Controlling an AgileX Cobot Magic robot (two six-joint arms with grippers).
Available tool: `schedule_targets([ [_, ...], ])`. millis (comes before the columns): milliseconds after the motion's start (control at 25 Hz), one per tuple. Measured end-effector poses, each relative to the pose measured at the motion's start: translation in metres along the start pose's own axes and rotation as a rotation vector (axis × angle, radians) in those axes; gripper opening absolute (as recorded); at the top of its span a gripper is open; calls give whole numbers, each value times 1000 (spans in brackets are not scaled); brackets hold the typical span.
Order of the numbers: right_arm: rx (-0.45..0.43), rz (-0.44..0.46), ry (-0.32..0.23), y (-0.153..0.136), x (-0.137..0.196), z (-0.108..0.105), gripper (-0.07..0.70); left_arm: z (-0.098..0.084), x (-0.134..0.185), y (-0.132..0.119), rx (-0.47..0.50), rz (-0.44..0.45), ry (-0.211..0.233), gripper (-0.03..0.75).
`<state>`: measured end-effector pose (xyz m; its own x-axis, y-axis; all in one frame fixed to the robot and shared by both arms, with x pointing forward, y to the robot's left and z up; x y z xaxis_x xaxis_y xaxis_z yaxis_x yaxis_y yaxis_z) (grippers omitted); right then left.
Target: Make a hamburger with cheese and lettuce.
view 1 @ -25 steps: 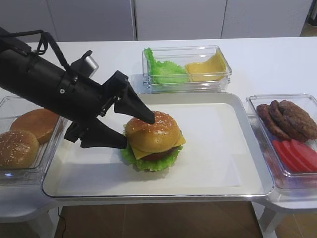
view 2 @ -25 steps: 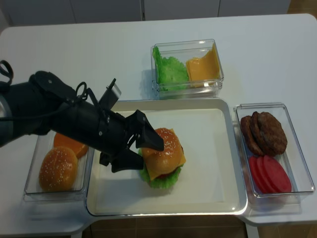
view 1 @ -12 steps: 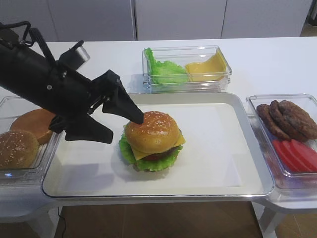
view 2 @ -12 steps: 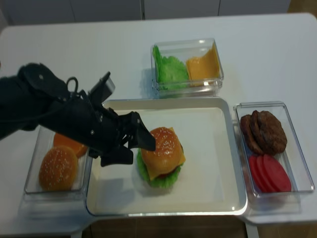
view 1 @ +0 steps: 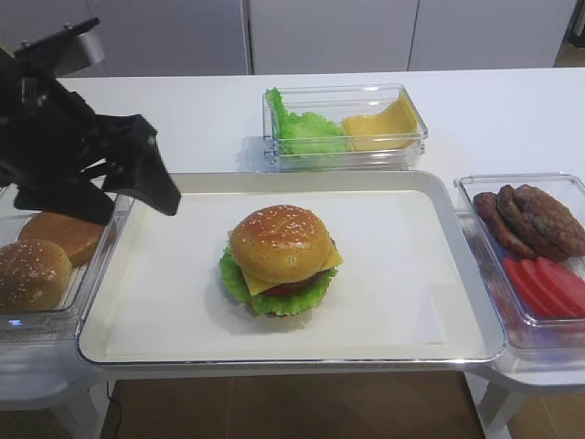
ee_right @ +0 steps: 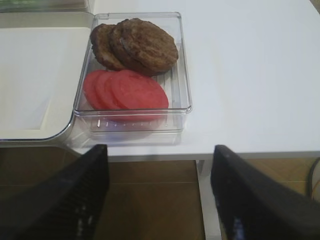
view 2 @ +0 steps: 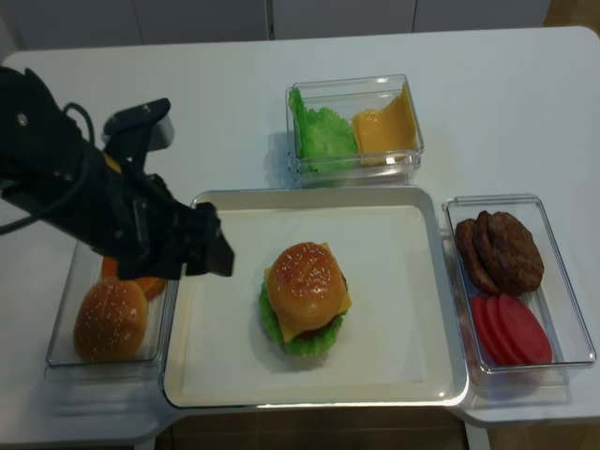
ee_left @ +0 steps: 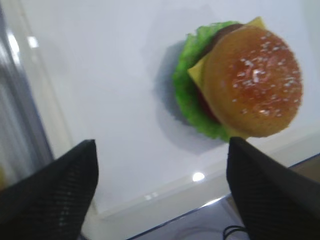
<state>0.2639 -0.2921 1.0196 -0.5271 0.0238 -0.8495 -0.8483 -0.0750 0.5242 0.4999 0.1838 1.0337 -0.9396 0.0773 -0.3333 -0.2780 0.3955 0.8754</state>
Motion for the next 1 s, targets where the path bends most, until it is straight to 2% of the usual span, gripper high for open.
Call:
schedule_targets([
  [200,0,0,0,0,0,0,501,15,5,21,-132,-29,-61,547],
  [280,0,0,0,0,0,0,501,23,8,29,-164,-32,-57,534],
  [480,0,0,-1,0,0,0,501,46,14,49,-230,-29,-1,519],
  [720,0,0,-1,0,0,0,501,52,28,75,-305,-66,-31,499],
  [1000,0,0,-1,0,0,0,501,56,67,95,-368,-83,-27,496],
])
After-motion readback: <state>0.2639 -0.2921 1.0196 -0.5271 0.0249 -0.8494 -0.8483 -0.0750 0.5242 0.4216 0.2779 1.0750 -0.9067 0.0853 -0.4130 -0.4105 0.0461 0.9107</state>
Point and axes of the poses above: a point on each arm's last joint axis where the gripper is mounted, y pointing back along that axis away from the gripper, z along the wrist's bending axis when the last joint is at zero, x = y × z, the point moved 4 cm from there along -y, pointing out along that axis toward the gripper, and after that the axes turned 2 degrees about -y, right-handed, at the moved point
